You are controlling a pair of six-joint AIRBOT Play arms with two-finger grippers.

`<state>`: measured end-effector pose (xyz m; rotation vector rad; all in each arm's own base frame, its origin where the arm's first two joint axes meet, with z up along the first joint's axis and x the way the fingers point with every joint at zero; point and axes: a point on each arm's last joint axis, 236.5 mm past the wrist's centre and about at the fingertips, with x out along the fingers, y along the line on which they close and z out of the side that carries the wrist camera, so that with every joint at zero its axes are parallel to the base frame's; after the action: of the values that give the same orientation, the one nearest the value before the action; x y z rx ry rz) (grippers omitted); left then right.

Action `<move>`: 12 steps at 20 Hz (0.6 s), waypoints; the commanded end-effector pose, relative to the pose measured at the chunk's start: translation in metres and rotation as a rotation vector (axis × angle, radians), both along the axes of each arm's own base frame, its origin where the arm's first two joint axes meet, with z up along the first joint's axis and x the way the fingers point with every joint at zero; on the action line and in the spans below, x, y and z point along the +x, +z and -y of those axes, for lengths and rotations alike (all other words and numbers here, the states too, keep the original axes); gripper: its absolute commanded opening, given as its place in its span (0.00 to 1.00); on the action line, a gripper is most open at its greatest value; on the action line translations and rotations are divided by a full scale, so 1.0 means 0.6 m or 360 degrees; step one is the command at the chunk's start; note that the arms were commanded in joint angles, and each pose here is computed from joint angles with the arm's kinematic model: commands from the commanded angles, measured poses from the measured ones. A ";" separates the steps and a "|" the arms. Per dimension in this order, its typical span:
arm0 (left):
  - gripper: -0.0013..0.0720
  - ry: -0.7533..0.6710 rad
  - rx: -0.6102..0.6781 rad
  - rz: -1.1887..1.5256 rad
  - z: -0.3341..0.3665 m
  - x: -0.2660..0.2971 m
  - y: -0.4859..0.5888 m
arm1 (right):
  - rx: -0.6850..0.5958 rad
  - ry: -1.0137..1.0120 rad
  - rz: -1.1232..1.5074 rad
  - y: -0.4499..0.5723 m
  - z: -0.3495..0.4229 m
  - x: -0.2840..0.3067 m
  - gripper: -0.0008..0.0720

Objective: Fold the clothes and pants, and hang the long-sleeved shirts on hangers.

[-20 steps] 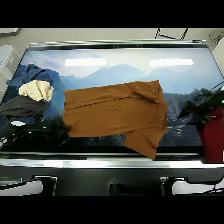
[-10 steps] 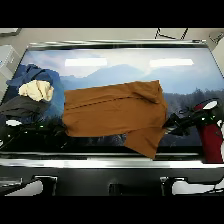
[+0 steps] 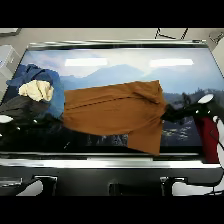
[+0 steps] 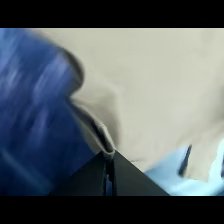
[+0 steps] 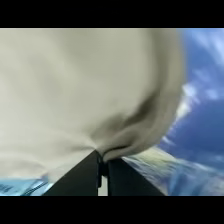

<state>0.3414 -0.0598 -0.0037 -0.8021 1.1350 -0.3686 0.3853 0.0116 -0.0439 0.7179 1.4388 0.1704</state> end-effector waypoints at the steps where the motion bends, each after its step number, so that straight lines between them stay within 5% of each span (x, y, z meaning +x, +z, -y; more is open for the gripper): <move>1: 0.04 0.0043 0.0192 0.0555 -0.035 0.073 0.221 | -0.0263 0.0157 0.0535 0.214 0.033 0.083 0.06; 4: 0.04 0.0180 0.0542 0.1428 -0.063 0.064 0.597 | -0.0798 0.0045 0.1500 0.600 0.085 0.117 0.06; 6: 0.04 0.0309 0.0789 0.1928 -0.060 -0.019 0.806 | -0.1100 -0.0137 0.2065 0.840 0.094 0.032 0.06; 12: 0.04 0.0426 0.0987 0.2460 0.013 -0.229 0.987 | -0.1356 -0.0273 0.2532 1.018 0.034 -0.245 0.06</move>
<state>0.2679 -0.0468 0.5396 -0.0474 -0.1685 -0.2931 0.3168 -0.0235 0.5208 -0.0590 -0.0022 0.0048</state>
